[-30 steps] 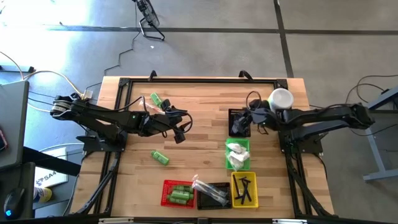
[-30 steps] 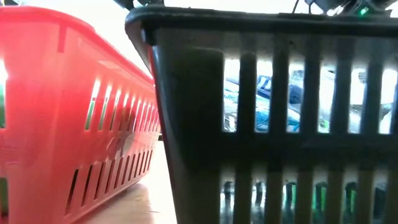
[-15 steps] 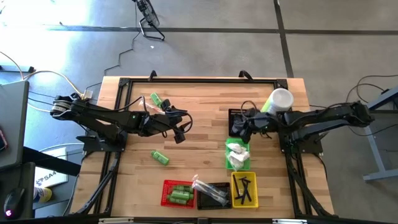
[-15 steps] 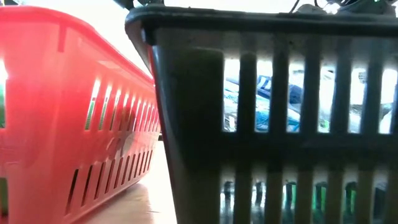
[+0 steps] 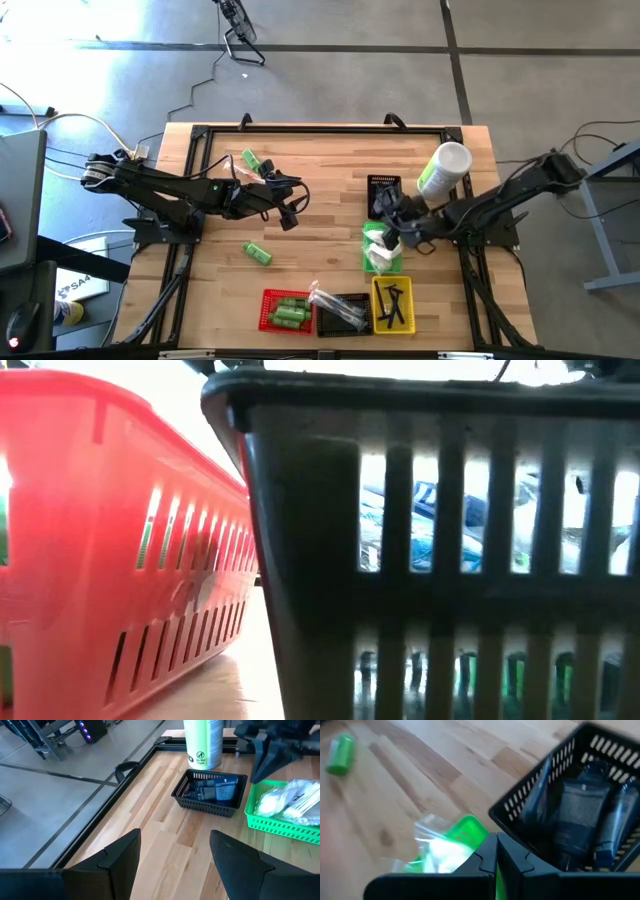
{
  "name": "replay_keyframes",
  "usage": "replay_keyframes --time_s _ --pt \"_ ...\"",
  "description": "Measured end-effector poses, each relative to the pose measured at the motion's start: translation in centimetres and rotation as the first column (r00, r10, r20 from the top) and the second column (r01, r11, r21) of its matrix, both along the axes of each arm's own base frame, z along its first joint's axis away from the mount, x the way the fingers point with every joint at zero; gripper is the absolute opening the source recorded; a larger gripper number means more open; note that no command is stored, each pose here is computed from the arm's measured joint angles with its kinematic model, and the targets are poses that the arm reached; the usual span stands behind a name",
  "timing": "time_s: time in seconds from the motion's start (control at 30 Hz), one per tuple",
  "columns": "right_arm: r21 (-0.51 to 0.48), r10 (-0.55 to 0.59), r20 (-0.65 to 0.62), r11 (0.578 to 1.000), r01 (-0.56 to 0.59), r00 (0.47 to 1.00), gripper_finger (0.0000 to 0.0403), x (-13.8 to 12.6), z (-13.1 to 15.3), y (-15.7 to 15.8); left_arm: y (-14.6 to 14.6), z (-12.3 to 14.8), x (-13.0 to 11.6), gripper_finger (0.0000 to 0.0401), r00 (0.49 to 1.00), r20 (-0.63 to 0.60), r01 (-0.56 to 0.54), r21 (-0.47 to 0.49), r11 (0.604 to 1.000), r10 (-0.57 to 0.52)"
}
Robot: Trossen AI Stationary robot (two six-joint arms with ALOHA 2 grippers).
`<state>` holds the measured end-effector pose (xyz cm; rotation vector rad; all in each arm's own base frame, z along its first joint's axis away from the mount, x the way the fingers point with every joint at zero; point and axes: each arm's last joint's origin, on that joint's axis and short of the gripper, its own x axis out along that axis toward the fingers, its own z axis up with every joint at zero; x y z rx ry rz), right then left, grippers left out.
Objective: Pick & Place Travel size toiletries
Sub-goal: Put the blue shaving cream into the top black bin, then put the bottom green shampoo bottle into the red bin
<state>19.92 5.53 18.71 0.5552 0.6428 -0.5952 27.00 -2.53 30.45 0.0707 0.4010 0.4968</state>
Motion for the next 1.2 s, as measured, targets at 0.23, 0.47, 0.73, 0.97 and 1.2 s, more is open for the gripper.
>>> replay_keyframes --time_s 0.23,0.47,0.73,0.97,1.2 --pt "-0.069 -0.079 -0.078 0.995 0.073 0.994 0.0002 1.0 -2.7 0.5 0.0 0.0 0.0 0.0231 1.000 -0.001 0.000 0.000 1.000 0.000" --pt "-0.203 -0.184 -0.029 0.963 0.175 0.982 0.0002 2.0 -3.6 -0.4 0.0 0.0 0.0 0.0231 1.000 -0.001 0.000 0.000 1.000 0.000" --pt "-0.275 -0.219 0.033 0.936 0.220 0.975 0.0002 3.5 -2.9 -2.8 0.0 0.0 0.0 0.0232 1.000 -0.005 0.001 0.004 1.000 -0.001" --pt "-0.299 -0.199 0.027 0.934 0.198 0.980 0.0002 3.9 -2.2 -4.3 0.0 0.0 0.0 0.0232 1.000 -0.008 0.001 0.004 1.000 -0.001" --pt "-0.254 -0.061 0.107 0.963 0.087 0.992 0.0002 3.4 0.3 -3.5 -0.1 -0.5 0.6 0.0232 1.000 0.016 -0.016 -0.032 0.999 0.016"
